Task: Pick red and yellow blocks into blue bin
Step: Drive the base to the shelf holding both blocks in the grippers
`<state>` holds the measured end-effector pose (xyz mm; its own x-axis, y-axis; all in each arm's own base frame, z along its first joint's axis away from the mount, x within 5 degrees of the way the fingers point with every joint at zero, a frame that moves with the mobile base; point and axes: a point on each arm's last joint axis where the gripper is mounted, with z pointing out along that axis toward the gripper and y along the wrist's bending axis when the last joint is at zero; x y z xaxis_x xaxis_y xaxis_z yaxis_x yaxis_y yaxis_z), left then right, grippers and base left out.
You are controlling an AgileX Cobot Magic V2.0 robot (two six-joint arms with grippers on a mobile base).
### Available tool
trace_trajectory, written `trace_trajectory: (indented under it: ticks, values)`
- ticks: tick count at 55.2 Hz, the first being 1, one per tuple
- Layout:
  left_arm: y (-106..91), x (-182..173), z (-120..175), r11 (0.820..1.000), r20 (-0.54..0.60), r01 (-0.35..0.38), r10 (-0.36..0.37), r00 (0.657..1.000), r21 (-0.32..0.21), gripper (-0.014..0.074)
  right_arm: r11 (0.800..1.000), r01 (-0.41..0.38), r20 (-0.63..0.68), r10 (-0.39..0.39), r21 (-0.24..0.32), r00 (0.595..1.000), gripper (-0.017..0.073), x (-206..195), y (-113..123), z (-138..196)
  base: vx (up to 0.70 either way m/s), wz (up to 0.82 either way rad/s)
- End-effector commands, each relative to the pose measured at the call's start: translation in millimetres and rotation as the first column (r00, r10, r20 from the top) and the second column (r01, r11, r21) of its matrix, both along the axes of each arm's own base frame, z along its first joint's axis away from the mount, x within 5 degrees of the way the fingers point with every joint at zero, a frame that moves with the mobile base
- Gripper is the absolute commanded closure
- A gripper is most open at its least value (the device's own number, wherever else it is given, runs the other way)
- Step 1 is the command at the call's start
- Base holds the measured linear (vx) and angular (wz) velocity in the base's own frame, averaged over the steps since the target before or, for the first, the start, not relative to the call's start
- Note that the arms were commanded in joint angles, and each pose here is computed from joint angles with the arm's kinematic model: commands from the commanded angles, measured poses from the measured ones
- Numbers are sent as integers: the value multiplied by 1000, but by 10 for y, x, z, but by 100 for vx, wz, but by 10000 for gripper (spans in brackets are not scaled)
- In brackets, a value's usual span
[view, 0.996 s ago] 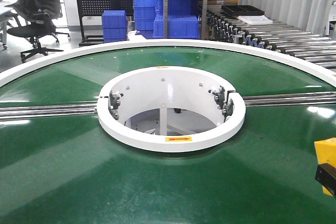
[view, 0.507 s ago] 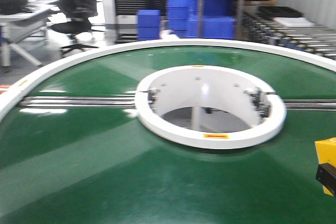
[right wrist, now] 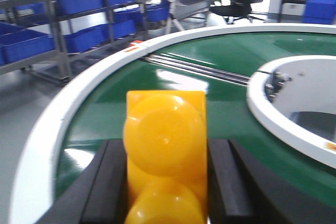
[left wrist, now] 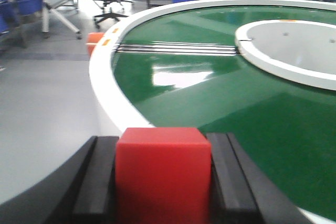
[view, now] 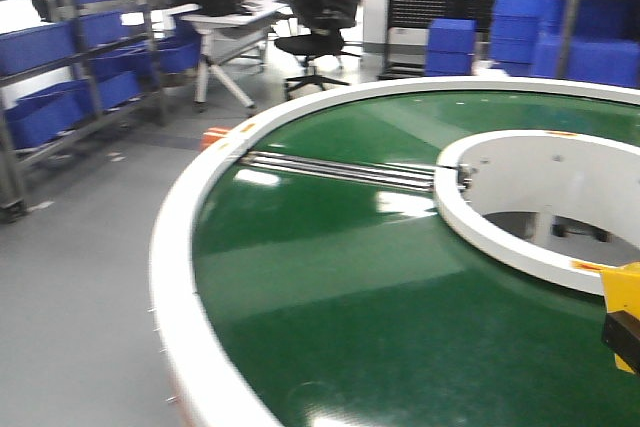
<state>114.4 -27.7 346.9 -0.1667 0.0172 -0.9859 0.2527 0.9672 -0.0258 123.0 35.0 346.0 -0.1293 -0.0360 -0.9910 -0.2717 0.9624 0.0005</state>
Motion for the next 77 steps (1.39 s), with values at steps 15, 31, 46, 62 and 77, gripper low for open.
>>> trace_trajectory:
  ticks: [15,31,46,62,77]
  values:
    - [14,1,148,999,89,-16,19,996,-32,594,1000,-2,112,0,14,994,569,-2,-1,179,-14,55]
    - [14,1,148,999,89,-16,19,996,-32,594,1000,-2,112,0,14,994,569,-2,-1,179,-11,45]
    - [14,1,148,999,89,-16,19,996,-33,593,1000,-2,112,0,14,994,569,-2,-1,179,-7,37]
    - [14,1,148,999,89,-16,19,996,-33,593,1000,-2,112,0,14,994,569,-2,-1,179,1,46]
    - [14,1,148,999,89,-16,19,996,-33,593,1000,-2,112,0,14,994,569,-2,-1,179,10,59]
